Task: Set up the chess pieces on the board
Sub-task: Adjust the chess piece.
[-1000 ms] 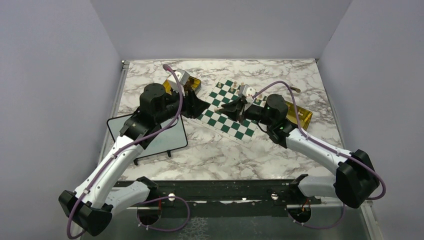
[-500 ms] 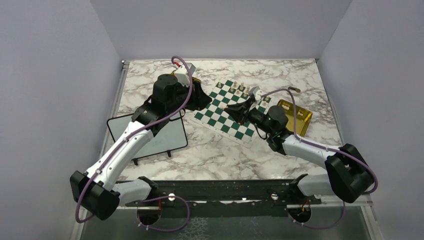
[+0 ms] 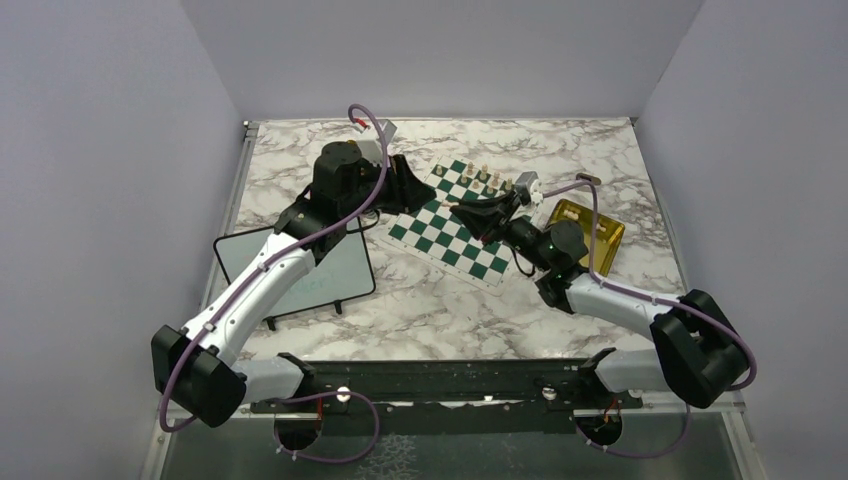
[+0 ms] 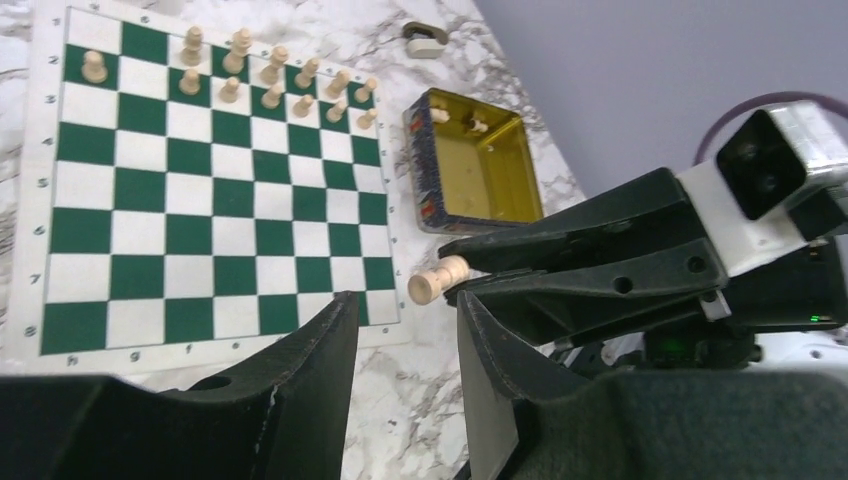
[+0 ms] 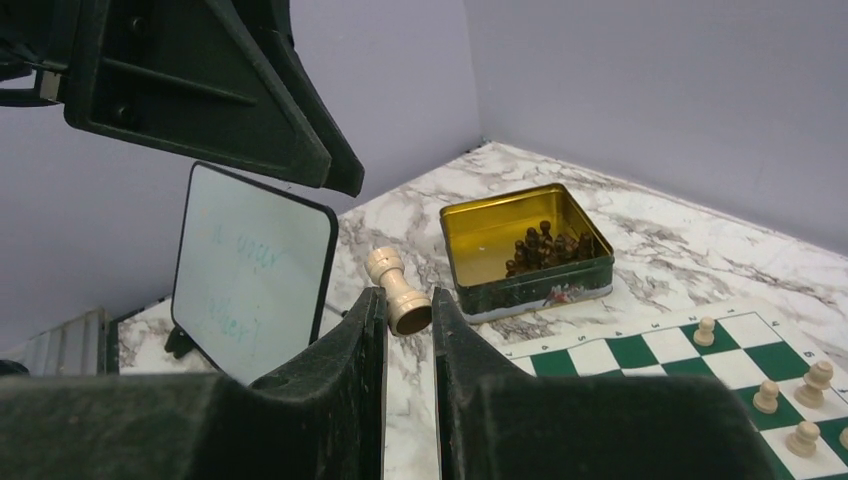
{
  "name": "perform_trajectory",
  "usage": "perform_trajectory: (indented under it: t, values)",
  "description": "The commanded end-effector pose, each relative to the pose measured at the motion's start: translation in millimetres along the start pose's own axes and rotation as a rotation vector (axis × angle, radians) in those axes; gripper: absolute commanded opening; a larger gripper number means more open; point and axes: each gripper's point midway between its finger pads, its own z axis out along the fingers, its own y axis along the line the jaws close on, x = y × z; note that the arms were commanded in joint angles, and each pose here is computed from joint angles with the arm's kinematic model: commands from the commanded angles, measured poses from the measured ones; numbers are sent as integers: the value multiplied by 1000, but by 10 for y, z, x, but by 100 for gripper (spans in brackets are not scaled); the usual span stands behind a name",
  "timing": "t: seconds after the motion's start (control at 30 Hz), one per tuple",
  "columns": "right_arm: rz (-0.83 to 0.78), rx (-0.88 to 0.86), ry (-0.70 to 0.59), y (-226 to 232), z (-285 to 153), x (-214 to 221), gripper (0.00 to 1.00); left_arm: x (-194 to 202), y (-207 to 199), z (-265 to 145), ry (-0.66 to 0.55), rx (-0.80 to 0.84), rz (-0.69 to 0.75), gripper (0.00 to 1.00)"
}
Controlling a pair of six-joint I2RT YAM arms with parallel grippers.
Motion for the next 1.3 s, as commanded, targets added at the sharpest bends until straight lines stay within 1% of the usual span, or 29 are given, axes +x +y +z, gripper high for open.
perform_trajectory:
  t: [0.0, 0.23, 0.47, 0.57, 0.83, 0.93, 1.13, 1.27]
  values:
    - [10, -43, -118, 128, -61, -301, 1, -121, -288, 12, -35, 146, -69, 42]
    - [35, -78, -210, 236, -141, -510, 1, -97, -496, 5, -30, 272, -181, 42]
    - [50, -114, -237, 316, -143, -619, 1, -102, -631, -35, -19, 347, -234, 42]
    - [61, -118, -242, 325, -156, -624, 1, -71, -680, -55, -11, 387, -268, 39]
    - [73, -121, -243, 331, -156, -615, 1, 15, -647, -12, 14, 394, -310, 37]
    - [73, -120, -238, 326, -153, -601, 1, 13, -658, -8, 13, 404, -320, 34]
    - [77, -116, -234, 313, -145, -576, 1, 15, -671, -1, 20, 409, -322, 21]
    - [79, -113, -230, 304, -139, -559, 1, 19, -657, 7, 18, 403, -318, 16]
